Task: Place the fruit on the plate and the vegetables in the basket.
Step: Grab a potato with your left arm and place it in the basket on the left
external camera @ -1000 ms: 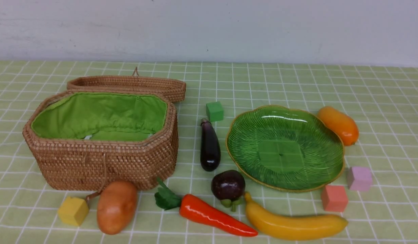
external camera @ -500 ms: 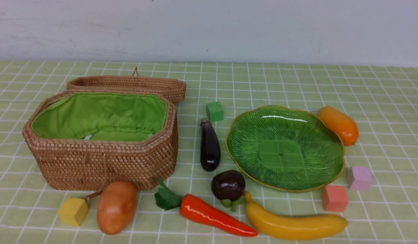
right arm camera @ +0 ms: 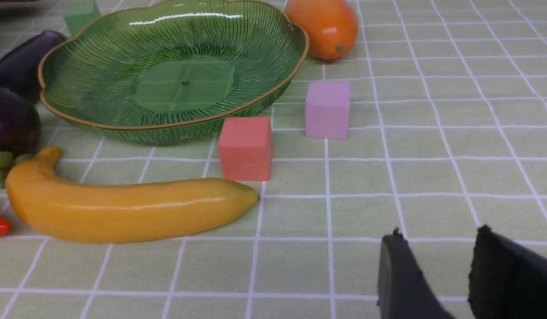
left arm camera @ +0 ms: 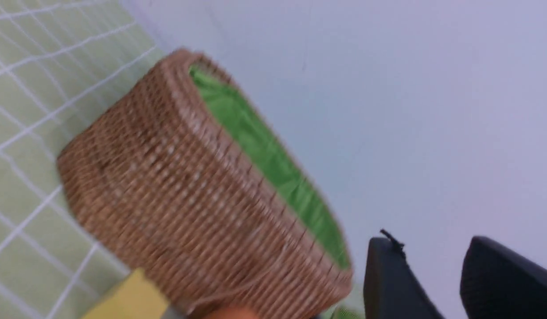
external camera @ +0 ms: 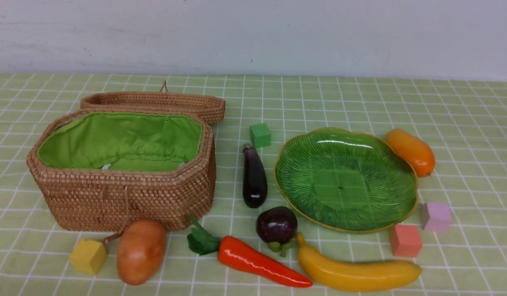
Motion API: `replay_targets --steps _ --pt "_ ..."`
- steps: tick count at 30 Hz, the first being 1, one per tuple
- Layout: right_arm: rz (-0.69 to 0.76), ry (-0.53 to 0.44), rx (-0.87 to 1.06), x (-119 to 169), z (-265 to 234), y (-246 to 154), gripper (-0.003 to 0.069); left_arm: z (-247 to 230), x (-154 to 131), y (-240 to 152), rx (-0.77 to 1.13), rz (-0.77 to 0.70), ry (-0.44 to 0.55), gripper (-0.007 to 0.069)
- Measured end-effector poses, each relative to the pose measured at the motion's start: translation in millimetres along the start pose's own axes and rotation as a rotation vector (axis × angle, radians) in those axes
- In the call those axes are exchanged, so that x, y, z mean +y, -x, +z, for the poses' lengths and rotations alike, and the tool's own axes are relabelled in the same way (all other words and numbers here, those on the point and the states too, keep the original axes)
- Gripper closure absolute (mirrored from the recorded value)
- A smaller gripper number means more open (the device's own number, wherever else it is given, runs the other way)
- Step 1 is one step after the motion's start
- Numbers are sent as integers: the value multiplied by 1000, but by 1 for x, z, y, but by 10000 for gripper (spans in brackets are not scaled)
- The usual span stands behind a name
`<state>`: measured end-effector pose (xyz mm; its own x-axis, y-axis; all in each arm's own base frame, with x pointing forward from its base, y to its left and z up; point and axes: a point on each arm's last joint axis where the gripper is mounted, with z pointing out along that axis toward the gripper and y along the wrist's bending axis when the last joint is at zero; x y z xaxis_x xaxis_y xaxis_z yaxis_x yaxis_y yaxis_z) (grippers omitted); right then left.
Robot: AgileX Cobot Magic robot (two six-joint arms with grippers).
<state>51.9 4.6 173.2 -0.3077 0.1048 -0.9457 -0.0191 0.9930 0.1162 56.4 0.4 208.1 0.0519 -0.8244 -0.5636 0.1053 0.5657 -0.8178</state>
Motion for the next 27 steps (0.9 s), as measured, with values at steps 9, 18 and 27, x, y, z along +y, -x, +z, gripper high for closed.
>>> replay_targets --steps 9,18,27 --pt "0 0 0 0 0 0 420 7 -62 16 337 189 17 619" --pt "-1 0 0 0 0 0 420 71 -96 29 924 513 306 638" --pt "-1 0 0 0 0 0 420 126 -82 -8 1160 579 376 638"
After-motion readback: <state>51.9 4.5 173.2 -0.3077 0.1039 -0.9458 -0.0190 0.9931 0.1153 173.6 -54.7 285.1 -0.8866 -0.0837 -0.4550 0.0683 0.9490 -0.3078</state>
